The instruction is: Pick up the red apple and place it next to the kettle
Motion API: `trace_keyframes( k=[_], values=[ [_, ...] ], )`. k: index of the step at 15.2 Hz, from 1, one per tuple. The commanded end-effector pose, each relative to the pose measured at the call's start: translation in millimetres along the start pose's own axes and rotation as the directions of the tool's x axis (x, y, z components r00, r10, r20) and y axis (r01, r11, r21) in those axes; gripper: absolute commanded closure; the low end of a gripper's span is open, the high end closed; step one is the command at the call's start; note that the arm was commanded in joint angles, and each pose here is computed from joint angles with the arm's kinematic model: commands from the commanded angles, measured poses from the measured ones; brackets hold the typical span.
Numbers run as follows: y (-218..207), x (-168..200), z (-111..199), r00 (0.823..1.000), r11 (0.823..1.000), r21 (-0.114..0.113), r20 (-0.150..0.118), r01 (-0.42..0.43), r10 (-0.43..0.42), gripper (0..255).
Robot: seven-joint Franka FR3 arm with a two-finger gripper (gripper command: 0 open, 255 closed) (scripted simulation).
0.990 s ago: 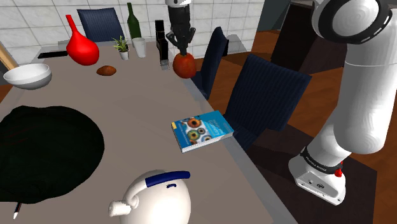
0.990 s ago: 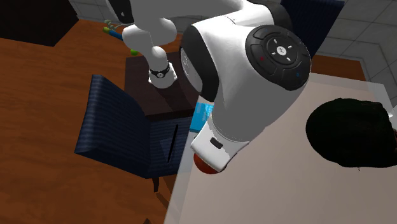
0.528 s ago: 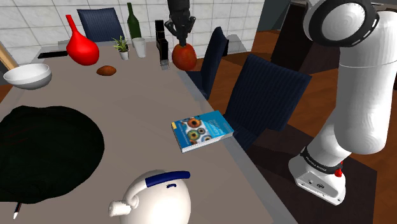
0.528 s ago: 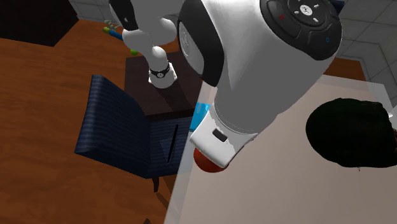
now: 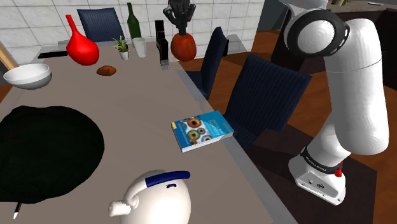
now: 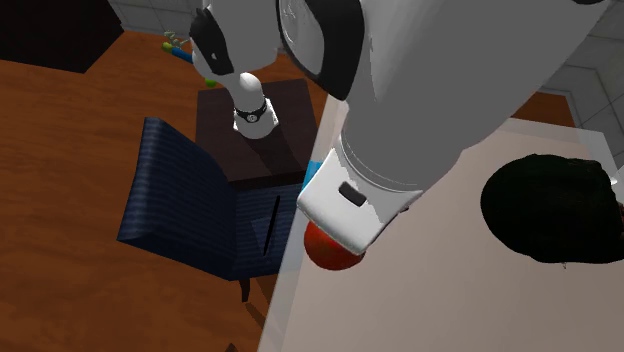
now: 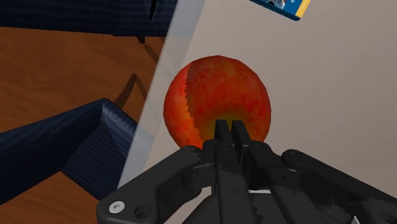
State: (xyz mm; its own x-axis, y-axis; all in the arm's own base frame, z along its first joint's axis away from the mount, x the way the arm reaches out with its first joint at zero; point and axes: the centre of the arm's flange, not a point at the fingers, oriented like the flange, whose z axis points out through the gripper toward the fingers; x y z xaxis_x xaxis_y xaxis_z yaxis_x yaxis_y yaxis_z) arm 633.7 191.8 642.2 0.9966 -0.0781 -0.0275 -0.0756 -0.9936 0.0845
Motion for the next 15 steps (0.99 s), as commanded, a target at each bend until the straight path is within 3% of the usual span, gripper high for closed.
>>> trace_keyframes(
  k=[1, 15],
  values=[
    [-6, -13, -5, 1.000, 1.000, 0.000, 0.001, -0.001, 0.001, 255],
    [-108, -167, -10, 1.000, 1.000, 0.000, 0.001, -0.001, 0.001, 255]
  ],
)
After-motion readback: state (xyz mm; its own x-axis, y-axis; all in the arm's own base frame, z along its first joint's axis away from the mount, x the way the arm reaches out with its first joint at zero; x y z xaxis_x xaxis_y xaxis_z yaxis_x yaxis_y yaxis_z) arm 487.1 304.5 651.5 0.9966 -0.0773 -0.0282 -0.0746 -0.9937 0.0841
